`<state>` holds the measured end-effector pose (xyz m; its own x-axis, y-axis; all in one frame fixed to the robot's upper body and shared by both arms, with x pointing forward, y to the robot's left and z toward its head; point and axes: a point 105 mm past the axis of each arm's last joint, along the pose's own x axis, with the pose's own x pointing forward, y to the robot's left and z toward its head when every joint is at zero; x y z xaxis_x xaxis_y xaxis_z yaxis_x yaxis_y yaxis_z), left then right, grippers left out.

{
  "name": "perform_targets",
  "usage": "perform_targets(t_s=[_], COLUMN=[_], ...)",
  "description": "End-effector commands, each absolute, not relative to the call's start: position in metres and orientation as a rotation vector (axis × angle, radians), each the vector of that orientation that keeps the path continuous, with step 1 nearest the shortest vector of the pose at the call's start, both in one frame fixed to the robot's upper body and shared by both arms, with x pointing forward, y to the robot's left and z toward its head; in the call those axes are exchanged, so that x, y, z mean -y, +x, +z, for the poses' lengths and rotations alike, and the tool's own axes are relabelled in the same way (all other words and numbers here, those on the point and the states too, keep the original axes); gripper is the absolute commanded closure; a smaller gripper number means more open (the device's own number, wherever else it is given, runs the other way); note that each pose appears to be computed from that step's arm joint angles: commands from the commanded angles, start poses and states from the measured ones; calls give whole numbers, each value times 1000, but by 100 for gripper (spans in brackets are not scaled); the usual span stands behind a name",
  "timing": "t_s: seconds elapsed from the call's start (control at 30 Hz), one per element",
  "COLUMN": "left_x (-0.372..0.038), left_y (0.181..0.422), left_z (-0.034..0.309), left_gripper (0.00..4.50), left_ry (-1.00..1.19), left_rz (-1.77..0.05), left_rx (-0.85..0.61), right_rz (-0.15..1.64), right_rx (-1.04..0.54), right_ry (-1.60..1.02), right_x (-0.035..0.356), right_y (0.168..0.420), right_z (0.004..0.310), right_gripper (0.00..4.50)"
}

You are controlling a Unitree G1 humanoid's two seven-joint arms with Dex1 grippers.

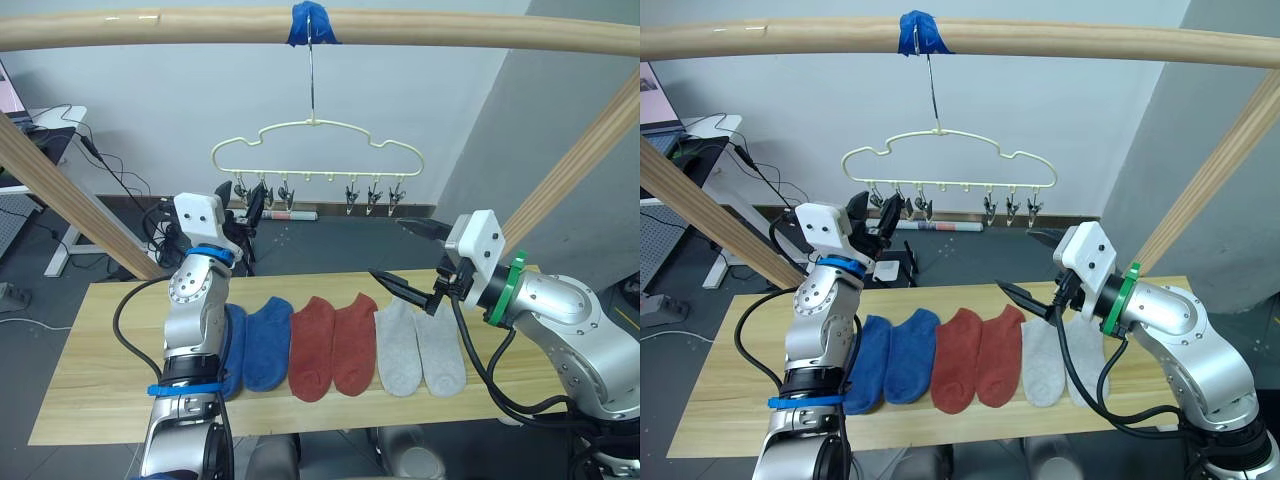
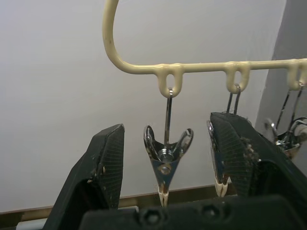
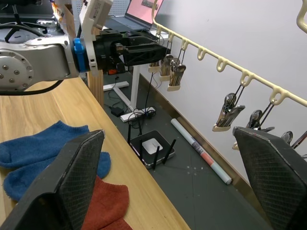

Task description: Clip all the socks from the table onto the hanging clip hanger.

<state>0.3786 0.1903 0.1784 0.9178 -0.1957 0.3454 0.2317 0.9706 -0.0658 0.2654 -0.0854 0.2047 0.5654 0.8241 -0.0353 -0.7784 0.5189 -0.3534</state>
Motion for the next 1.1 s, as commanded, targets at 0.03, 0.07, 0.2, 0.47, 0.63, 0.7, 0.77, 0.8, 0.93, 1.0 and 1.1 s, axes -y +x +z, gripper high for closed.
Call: perform_targets(t_s=[0.03, 0.07, 0.2, 0.47, 0.63, 0.7, 0.77, 0.8, 0.93, 1.0, 1.1], left_x=[-190, -191, -194, -195, -192, -193, -194, -194, -197, -197, -197], left_y=[368, 366, 361, 367, 372, 373, 374, 375, 377, 378, 379], left_z=[202, 203, 196, 177, 183, 185, 187, 187, 189, 190, 192], left_gripper=[134, 134, 134, 134, 134, 134, 134, 134, 134, 134, 134], left_ry=[-109, -111, -112, -21, -26, -28, -27, -26, -32, -37, -36], left_rz=[-238, -236, -224, -208, -214, -209, -201, -199, -178, -170, -171], left_rx=[433, 437, 417, 340, 359, 367, 374, 376, 380, 383, 389], right_rz=[983, 982, 970, 1050, 1068, 1068, 1065, 1064, 1053, 1051, 1049], right_rx=[181, 181, 193, 187, 179, 174, 169, 168, 162, 161, 160], right_ry=[-358, -358, -357, -269, -209, -209, -215, -216, -227, -228, -229], right_x=[83, 83, 83, 73, 67, 66, 66, 67, 68, 68, 69], right_y=[259, 259, 260, 254, 252, 252, 253, 253, 255, 255, 255], right_z=[210, 210, 210, 215, 220, 219, 218, 218, 216, 216, 216], right_gripper=[0, 0, 0, 0, 0, 0, 0, 0, 0, 0, 0])
